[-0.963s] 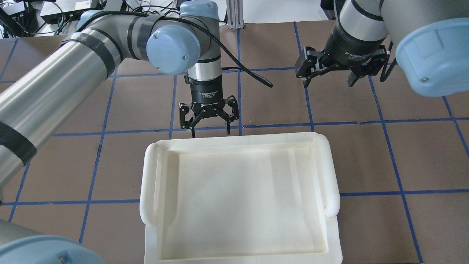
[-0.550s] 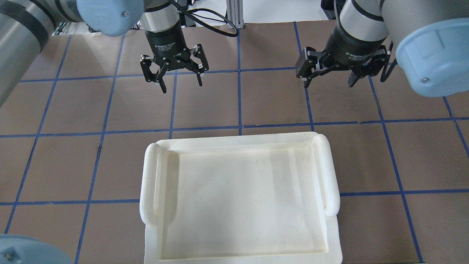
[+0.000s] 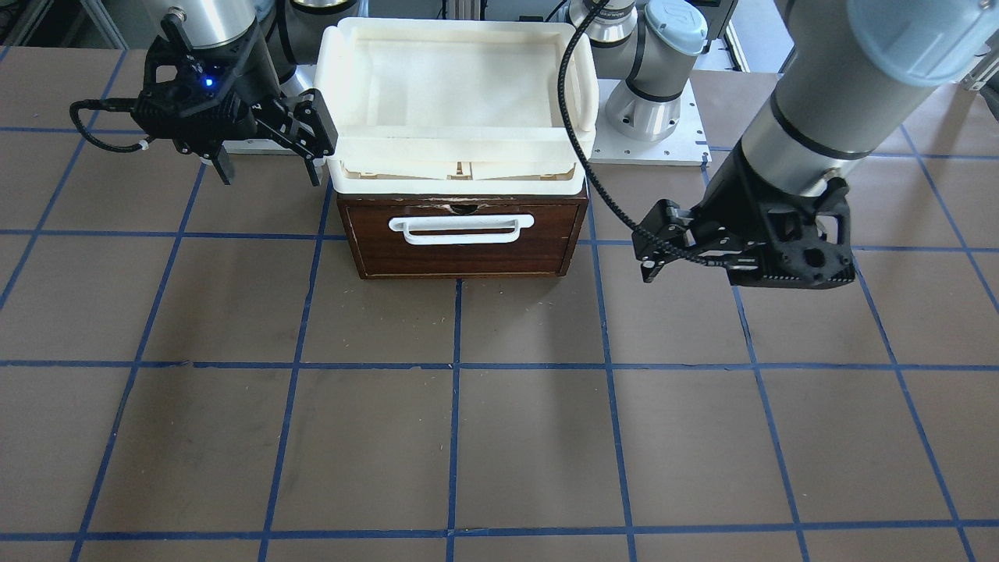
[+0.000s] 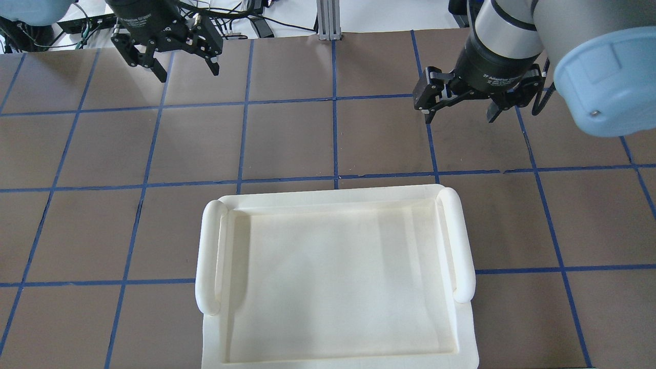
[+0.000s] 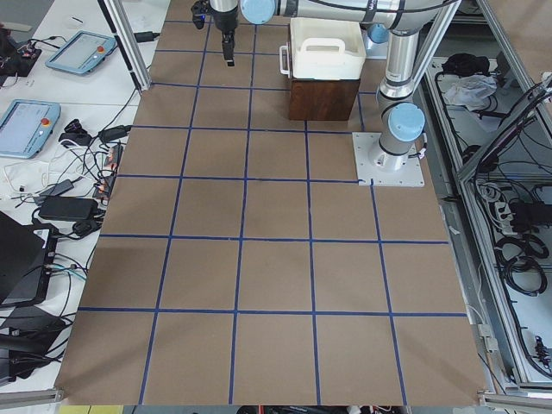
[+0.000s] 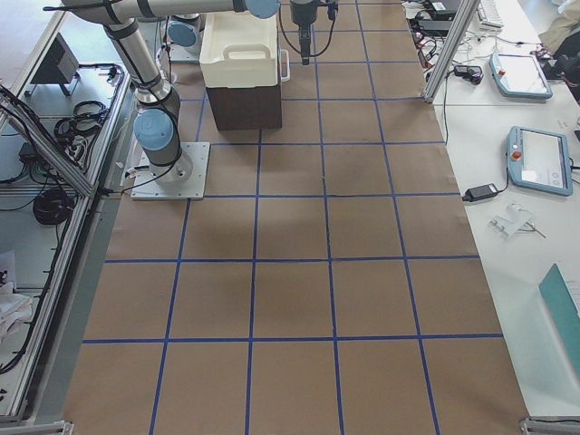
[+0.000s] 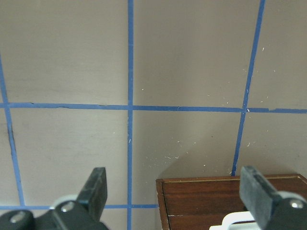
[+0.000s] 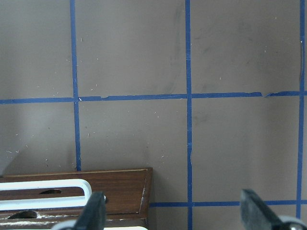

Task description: Put scissors in drawer and close it

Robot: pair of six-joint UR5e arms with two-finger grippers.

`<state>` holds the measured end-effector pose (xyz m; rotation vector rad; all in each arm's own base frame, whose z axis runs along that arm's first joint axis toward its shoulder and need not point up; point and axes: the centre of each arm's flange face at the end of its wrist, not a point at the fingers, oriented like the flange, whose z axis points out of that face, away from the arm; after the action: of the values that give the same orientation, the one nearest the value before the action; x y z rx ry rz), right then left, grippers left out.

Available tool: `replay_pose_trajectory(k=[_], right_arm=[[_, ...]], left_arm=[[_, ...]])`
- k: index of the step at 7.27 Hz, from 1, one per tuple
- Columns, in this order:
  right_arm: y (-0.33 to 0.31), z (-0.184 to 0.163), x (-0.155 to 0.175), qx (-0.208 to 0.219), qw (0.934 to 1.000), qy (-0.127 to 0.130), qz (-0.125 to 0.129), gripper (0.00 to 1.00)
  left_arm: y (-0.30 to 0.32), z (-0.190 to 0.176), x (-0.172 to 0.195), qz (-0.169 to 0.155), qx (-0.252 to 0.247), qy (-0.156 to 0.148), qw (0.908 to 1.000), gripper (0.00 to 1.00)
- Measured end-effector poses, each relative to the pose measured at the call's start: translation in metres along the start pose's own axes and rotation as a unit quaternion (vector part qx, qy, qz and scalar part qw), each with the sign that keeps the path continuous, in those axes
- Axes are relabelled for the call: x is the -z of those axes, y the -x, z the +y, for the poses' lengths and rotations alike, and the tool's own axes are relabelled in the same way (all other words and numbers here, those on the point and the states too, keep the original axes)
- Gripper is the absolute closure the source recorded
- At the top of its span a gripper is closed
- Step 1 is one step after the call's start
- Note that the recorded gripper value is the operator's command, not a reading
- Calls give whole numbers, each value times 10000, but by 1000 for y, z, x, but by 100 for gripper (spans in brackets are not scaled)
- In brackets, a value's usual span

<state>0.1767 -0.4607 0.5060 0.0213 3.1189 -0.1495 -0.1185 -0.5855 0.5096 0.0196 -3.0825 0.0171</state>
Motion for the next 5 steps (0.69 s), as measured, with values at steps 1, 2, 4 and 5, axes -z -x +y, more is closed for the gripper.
replay_pose_trajectory(k=[1,2,4,5], right_arm=[[0,0,1,-3,10000,-14,24,0],[-1,0,1,-5,10000,-33,41,0],[-1,-1,2,-5,10000,-67,60,0],[-2,-2,2,-10,9999,-80,62,0]], left_arm=[[18,8,14,-210,-57,-108,9997,0],[31,15,21,-355,-45,-166,9992,0],[38,32,18,-433,-7,-261,9987,0],[38,42,15,-435,17,-317,9985,0]])
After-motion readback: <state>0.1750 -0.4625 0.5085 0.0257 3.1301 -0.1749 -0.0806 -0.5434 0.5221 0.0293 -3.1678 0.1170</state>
